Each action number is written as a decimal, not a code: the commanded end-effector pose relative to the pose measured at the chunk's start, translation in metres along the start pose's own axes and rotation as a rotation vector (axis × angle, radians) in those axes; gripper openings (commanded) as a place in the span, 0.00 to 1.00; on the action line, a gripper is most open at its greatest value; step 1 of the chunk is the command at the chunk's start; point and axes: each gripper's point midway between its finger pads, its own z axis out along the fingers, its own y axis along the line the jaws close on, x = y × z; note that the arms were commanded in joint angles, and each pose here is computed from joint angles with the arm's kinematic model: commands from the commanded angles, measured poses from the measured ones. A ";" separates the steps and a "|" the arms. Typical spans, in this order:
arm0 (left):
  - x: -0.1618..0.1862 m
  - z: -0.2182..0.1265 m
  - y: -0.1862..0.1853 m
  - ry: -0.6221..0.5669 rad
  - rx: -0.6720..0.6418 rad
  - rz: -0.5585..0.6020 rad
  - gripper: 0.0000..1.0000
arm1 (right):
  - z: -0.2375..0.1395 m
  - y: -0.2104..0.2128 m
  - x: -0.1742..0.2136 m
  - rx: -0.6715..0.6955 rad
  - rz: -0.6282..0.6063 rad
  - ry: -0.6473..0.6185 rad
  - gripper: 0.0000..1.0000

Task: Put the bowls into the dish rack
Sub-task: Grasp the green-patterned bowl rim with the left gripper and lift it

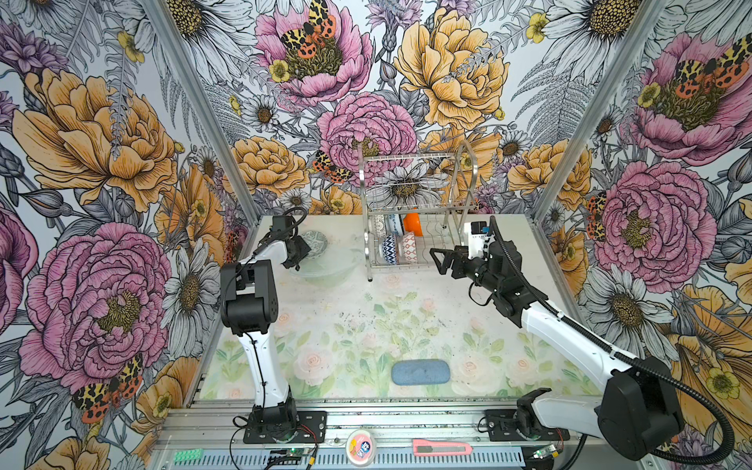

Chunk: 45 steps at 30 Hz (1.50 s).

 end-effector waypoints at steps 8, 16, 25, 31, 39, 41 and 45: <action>0.007 -0.017 -0.009 0.018 0.044 0.011 0.00 | -0.011 -0.006 -0.008 0.041 -0.010 -0.034 0.99; 0.009 -0.073 -0.029 -0.033 0.116 0.016 0.00 | -0.003 -0.004 -0.010 0.026 -0.006 -0.018 1.00; 0.059 -0.143 -0.044 -0.072 0.182 0.085 0.00 | -0.011 -0.005 -0.016 0.050 -0.010 -0.033 1.00; 0.110 -0.170 -0.037 -0.063 0.225 0.120 0.00 | -0.017 -0.006 -0.014 0.069 -0.046 -0.016 0.99; 0.184 -0.190 -0.054 -0.003 0.288 0.271 0.00 | -0.018 -0.013 -0.006 0.096 -0.062 0.014 0.99; 0.199 -0.191 -0.068 0.008 0.294 0.324 0.00 | -0.016 -0.015 -0.003 0.088 -0.049 0.026 1.00; 0.223 -0.191 -0.100 0.030 0.322 0.411 0.00 | -0.019 -0.028 0.001 0.082 0.046 0.040 1.00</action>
